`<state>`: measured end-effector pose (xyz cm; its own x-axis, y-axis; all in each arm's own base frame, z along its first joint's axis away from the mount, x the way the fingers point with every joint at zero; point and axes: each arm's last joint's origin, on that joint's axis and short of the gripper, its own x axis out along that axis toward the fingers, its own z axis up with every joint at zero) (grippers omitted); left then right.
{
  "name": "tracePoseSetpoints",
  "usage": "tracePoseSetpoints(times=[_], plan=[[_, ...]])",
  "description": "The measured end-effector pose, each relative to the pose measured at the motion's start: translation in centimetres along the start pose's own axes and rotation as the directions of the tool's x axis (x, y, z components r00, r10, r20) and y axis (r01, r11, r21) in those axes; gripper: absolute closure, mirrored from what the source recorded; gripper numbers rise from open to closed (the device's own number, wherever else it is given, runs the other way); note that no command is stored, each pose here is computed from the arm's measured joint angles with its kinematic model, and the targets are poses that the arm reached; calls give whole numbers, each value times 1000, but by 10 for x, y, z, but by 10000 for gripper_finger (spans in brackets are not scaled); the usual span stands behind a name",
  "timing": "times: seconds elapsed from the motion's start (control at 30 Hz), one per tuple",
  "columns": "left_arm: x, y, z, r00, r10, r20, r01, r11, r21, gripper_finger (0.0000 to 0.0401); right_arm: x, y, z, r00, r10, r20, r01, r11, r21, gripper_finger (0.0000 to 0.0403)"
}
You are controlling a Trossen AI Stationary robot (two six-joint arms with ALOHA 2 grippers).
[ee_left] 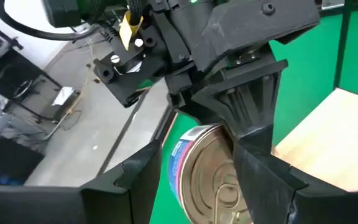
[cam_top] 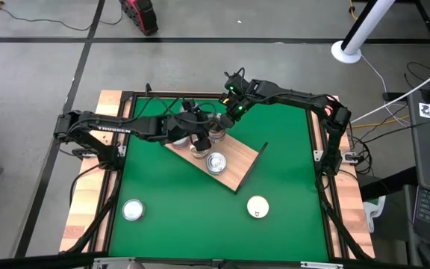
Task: Stack canned seafood by type on shelf
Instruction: Stack the blue and pink tuna can on top of the blue and pink tuna can on the shelf
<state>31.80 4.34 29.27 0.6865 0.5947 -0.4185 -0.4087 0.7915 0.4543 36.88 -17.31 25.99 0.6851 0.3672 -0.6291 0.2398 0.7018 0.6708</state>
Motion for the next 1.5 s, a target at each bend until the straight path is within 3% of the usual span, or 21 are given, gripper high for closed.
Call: tracePoseSetpoints(times=[0.27,0.5,0.77,1.1,1.5], plan=[[0,0,0,1000,-3,1,3,1000,4,205,0,0,-1,1000,4,-6,-4,1000,4,183],[0,0,0,1000,-2,0,2,1000,4,205,0,2,-2,997,76,-32,-76,997,11,220],[0,0,0,1000,-3,1,3,1000,-1,205,0,4,-3,989,140,-54,-140,990,16,181],[0,-1,0,1000,-27,6,27,999,-20,205,0,3,-2,995,98,-35,-98,995,6,202],[0,-1,0,1000,-27,5,27,999,-18,205,1,0,-2,1000,10,-17,-10,1000,10,136]])
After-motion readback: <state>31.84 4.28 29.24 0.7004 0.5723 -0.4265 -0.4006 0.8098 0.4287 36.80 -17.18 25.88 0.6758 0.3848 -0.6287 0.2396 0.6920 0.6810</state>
